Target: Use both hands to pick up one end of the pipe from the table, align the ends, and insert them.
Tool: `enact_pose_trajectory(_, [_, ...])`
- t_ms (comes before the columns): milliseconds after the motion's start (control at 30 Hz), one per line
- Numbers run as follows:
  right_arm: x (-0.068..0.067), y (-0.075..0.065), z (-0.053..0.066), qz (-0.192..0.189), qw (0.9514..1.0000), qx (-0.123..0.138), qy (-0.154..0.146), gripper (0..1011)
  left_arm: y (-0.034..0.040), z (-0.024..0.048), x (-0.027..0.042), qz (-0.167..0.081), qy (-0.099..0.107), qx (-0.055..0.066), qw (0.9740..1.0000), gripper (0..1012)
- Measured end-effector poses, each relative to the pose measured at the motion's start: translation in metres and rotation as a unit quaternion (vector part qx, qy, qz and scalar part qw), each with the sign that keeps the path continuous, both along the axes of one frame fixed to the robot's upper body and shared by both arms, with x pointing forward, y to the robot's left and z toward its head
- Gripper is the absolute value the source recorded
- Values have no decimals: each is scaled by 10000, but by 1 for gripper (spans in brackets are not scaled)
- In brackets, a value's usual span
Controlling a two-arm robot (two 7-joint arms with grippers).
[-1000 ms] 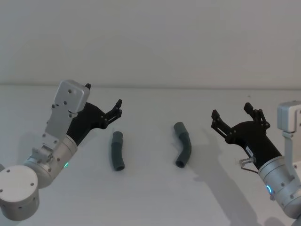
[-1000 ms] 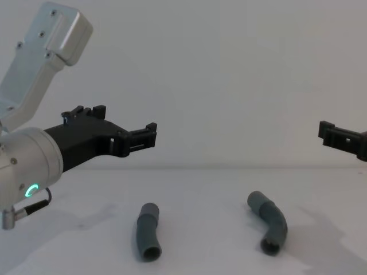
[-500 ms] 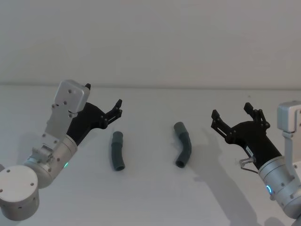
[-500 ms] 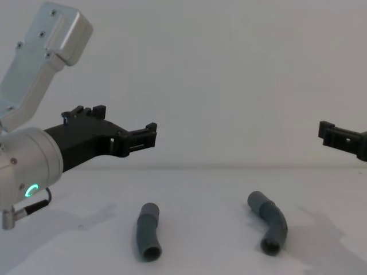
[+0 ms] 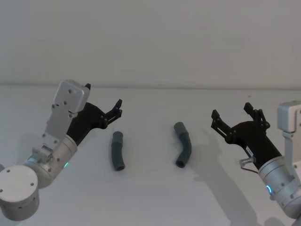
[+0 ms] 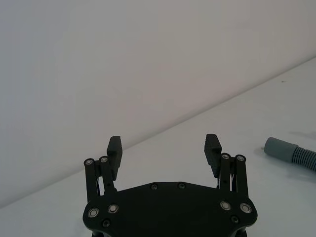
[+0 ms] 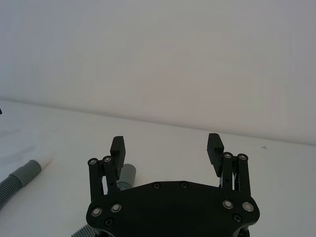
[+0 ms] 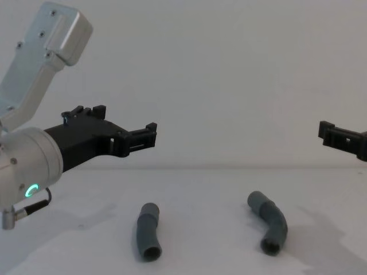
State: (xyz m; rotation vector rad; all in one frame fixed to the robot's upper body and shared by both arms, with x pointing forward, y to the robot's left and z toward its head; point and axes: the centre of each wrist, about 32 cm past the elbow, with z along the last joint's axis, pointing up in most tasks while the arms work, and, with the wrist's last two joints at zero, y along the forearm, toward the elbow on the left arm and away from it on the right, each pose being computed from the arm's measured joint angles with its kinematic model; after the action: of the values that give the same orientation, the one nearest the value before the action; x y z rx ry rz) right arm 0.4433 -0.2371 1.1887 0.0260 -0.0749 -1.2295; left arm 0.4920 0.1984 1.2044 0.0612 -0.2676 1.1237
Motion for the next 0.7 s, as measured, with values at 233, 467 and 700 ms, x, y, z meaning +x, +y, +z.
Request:
enact_pose_trajectory(233, [0,0,0,0,10000,0,0,1003,0,0,0,0,0,0,10000,1001])
enact_pose_trajectory(467, [0,0,0,0,10000,0,0,1003,-1,3,-4,-1,31,10,10000,1001])
enact_pose_trajectory(700, [0,0,0,0,10000,0,0,1003,-6,50,-31,-41,265,92,9996,1001])
